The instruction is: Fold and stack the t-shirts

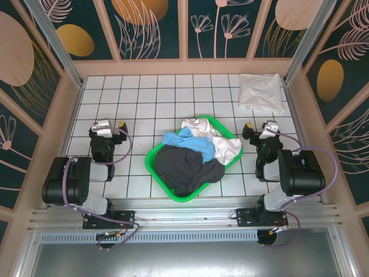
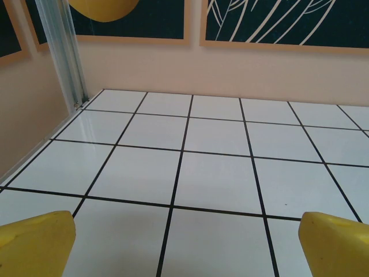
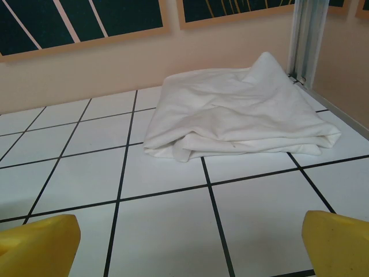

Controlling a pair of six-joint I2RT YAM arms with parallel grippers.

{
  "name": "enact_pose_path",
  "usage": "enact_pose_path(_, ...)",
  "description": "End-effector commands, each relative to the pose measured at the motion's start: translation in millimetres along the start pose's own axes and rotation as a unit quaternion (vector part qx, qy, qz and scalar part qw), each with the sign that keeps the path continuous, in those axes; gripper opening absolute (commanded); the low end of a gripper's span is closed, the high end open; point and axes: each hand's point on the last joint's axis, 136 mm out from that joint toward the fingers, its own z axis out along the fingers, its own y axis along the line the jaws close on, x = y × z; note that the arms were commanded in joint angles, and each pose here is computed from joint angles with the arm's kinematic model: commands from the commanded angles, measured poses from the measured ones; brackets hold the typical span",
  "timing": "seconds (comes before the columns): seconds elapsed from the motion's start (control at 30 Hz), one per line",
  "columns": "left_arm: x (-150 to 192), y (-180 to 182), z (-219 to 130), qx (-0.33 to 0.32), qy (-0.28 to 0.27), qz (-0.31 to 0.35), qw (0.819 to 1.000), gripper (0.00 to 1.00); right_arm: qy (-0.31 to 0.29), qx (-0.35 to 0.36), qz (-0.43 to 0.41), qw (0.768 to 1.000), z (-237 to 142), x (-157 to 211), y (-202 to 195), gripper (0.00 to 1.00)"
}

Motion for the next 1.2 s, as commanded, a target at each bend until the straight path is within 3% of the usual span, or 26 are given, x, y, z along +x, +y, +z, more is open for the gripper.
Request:
enact_pose_path(0.0, -4, 3, 0, -0.005, -0.011, -0.009, 1.000, 0.99, -0.014, -0.003, -0.007, 1.000, 3, -9, 2, 0.99)
enact_pose_path(1.07, -7, 1, 0, -0.002, -0.013, -0.007, 1.000, 0.99, -0.015, -0.004, -0.007, 1.000, 3, -9, 2, 0.99)
enact_pose_path(1.17, -20, 6, 16, -0.031, 0.044, -0.014, 0.998, 0.99, -0.023, 0.031, -0.005, 0.999, 2, -14, -5, 0.99)
